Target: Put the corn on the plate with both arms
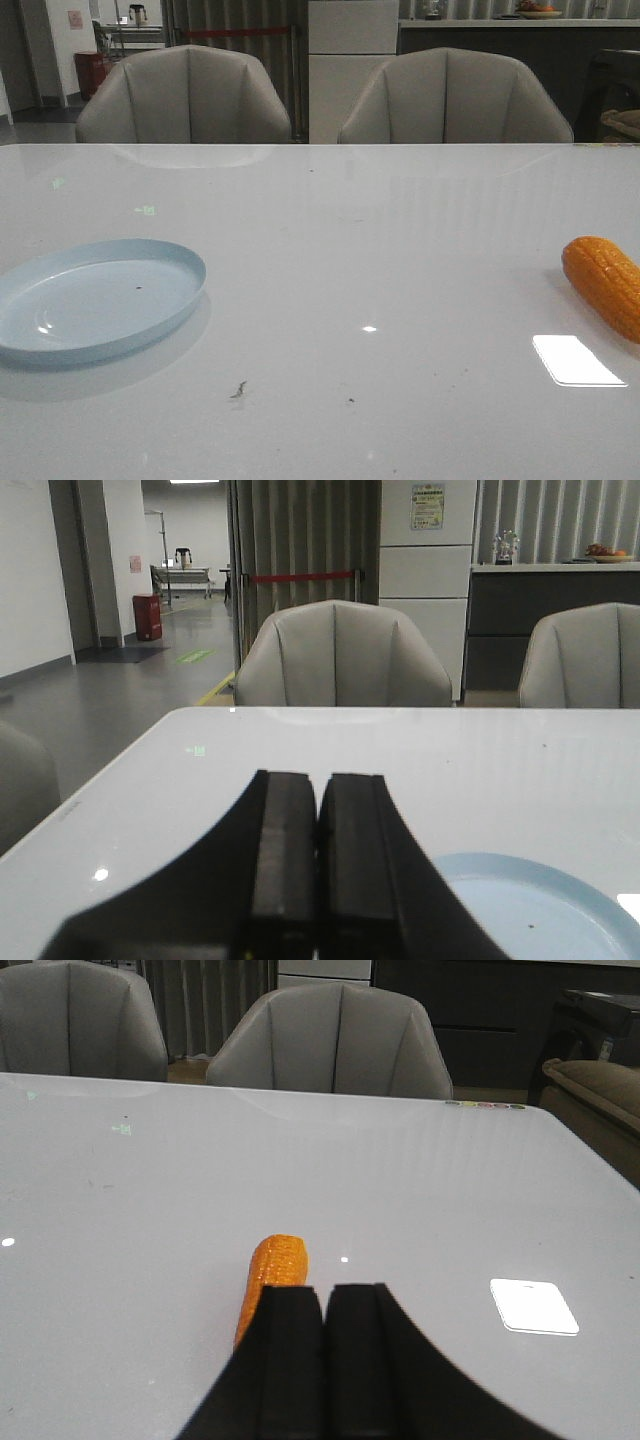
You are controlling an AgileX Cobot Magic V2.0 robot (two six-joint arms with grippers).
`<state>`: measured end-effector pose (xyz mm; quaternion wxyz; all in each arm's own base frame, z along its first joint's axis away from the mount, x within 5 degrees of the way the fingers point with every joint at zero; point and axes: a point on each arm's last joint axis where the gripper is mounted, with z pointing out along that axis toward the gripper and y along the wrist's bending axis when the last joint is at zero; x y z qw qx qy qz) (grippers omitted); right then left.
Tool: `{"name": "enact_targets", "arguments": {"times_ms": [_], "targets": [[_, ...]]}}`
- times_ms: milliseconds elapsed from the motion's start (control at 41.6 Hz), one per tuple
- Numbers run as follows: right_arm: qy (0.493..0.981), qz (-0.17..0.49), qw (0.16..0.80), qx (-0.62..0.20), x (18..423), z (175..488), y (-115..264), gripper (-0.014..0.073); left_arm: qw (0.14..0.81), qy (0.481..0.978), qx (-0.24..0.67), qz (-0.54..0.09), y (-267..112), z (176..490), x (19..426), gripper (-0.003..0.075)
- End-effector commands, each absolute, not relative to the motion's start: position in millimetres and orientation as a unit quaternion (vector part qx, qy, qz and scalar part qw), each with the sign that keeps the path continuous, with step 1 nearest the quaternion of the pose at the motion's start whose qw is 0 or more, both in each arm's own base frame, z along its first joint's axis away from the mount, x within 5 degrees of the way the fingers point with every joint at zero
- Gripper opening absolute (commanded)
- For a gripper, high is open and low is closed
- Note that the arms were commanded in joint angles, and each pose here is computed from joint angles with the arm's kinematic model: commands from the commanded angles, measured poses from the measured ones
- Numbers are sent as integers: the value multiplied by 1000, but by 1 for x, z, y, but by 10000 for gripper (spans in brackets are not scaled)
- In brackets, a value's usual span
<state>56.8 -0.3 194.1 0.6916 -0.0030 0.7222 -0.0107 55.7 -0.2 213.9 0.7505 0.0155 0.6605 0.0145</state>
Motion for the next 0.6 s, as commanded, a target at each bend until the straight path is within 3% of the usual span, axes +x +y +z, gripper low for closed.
{"name": "enact_targets", "arguments": {"times_ms": [0,240,432,576], "targets": [[658,-24,752,-1,53,215,-2,27,791,612,7,9,0,216,54,94],[622,-18,783,6,48,240,-2,27,841,541,5,11,0,244,46,94],[563,-15,826,7,29,297,-1,27,871,489,22,27,-1,282,33,94],[565,-12,825,2,20,339,0,27,887,457,41,50,-2,313,22,94]]}}
